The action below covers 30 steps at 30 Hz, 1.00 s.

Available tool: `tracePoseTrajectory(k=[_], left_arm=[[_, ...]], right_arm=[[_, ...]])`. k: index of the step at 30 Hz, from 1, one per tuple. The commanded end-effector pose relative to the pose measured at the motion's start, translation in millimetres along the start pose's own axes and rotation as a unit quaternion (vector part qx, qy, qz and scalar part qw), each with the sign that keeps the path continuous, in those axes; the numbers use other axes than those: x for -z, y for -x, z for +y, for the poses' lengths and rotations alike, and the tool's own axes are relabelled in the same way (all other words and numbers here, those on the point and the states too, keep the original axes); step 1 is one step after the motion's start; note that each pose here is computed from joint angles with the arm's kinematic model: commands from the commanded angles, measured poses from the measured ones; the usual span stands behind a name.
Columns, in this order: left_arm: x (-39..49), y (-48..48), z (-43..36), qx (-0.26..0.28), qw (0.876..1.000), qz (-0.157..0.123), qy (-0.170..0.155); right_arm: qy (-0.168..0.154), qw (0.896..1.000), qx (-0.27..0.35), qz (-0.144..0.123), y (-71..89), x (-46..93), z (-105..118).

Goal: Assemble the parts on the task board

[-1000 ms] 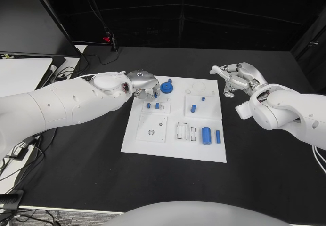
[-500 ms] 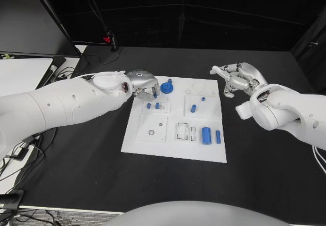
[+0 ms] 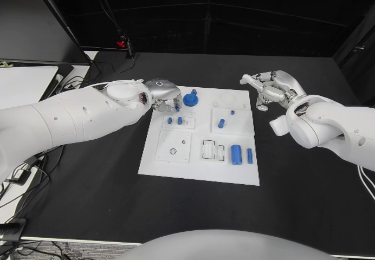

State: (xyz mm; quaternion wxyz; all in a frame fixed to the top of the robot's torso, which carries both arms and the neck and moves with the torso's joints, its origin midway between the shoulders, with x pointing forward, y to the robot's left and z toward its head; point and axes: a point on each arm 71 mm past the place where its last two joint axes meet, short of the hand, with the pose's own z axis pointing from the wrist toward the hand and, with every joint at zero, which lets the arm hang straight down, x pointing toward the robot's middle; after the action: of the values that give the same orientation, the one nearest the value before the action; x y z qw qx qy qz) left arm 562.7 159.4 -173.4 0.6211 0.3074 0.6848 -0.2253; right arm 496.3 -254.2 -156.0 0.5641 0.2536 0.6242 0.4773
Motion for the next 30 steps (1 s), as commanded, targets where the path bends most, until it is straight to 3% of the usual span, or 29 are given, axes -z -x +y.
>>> tracePoseTrajectory(k=[1,30], left_arm=[[-0.4,-7.1,-1.4,0.003,1.0,0.026,0.002],[-3.6,-7.7,-7.3,0.005,0.999,0.029,-0.019]], right_arm=[[0.004,1.0,-0.003,0.005,-1.2,-0.3,1.8],[0.002,1.0,-0.001,0.002,0.1,-0.4,0.6]])
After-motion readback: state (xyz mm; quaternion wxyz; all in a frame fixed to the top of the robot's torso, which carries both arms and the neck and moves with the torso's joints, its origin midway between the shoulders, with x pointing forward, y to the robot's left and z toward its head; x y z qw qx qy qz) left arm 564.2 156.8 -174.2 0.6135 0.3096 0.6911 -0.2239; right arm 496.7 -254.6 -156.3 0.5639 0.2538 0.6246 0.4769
